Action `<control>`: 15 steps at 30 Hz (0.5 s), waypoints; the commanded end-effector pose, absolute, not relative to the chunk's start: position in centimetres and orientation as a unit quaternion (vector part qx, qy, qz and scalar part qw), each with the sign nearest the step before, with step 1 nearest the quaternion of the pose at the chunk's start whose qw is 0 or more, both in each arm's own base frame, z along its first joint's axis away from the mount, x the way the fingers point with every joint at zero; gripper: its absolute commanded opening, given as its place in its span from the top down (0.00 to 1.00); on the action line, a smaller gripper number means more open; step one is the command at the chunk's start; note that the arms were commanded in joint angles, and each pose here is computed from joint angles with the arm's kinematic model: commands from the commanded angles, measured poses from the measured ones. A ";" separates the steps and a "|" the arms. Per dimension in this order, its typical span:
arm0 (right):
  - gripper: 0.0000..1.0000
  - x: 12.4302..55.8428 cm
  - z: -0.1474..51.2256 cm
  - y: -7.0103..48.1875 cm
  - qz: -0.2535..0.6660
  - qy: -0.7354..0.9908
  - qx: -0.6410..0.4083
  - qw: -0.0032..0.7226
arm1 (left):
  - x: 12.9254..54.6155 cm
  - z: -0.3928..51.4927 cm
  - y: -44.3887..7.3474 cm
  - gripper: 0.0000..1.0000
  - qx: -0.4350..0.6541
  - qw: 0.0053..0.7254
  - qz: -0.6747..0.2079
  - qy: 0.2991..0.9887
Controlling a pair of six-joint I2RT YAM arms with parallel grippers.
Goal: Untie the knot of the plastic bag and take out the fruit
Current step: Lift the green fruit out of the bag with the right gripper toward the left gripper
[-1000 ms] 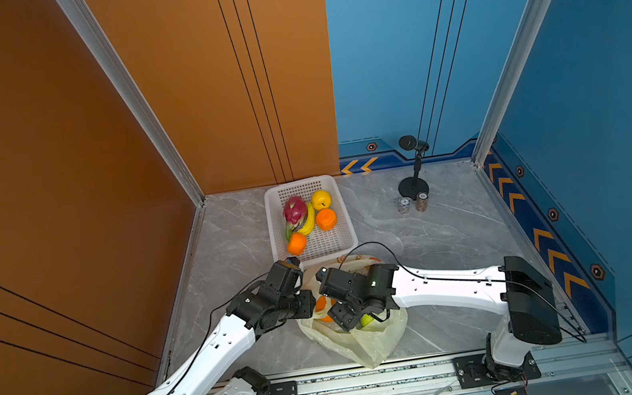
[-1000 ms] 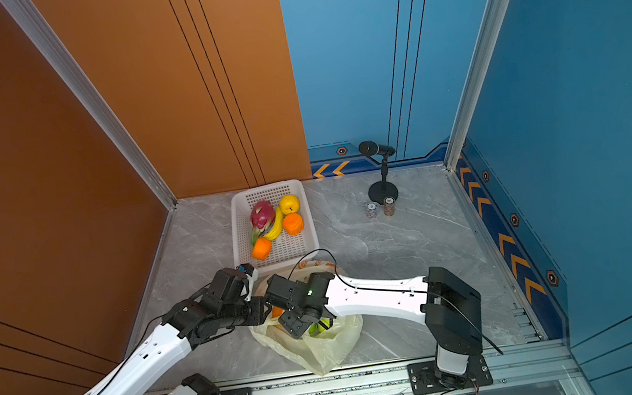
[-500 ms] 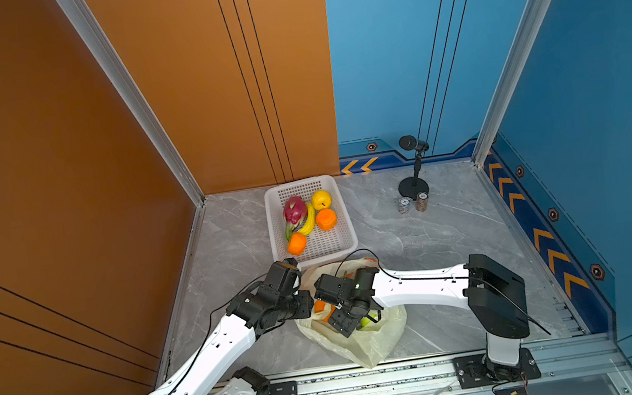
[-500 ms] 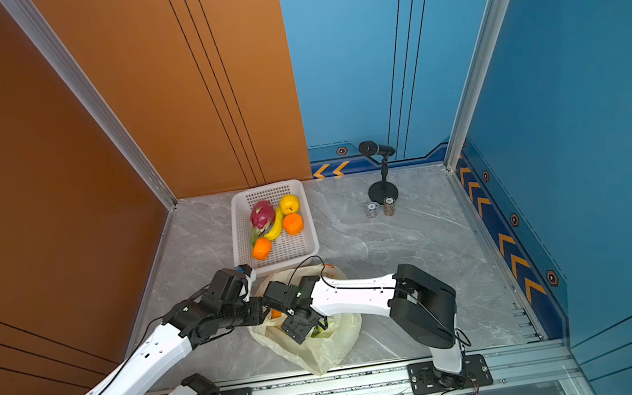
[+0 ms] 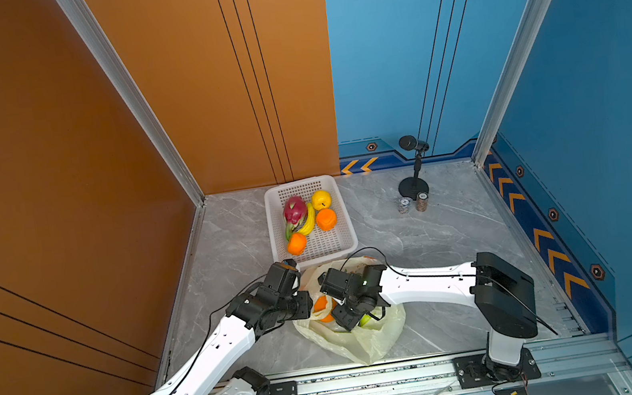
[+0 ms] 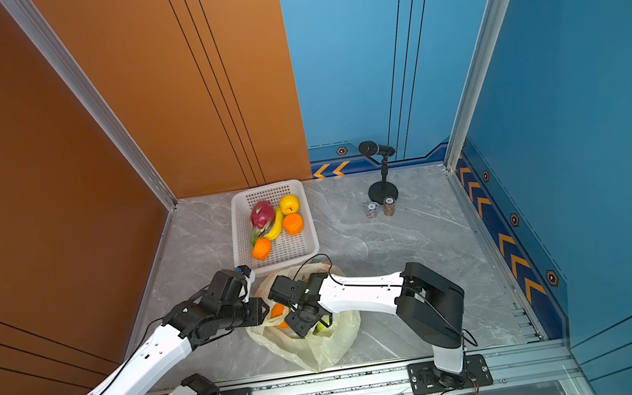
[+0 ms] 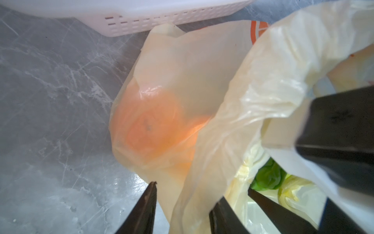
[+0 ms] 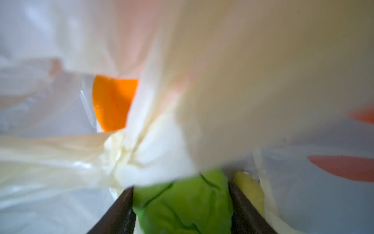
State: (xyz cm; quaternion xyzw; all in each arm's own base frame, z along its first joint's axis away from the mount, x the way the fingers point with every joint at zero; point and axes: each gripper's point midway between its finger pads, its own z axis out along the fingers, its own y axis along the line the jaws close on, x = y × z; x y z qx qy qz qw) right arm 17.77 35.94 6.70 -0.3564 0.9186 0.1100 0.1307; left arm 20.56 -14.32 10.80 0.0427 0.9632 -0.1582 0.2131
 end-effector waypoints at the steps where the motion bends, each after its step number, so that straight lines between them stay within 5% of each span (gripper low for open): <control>1: 0.51 17.9 8.9 36.5 0.151 0.919 -0.333 0.150 | 20.4 10.5 -13.8 0.57 0.035 0.212 -0.152 0.965; 15: 0.52 18.2 14.1 37.4 0.292 0.900 -0.270 0.176 | 20.4 10.8 -13.9 0.57 0.035 0.218 -0.158 0.962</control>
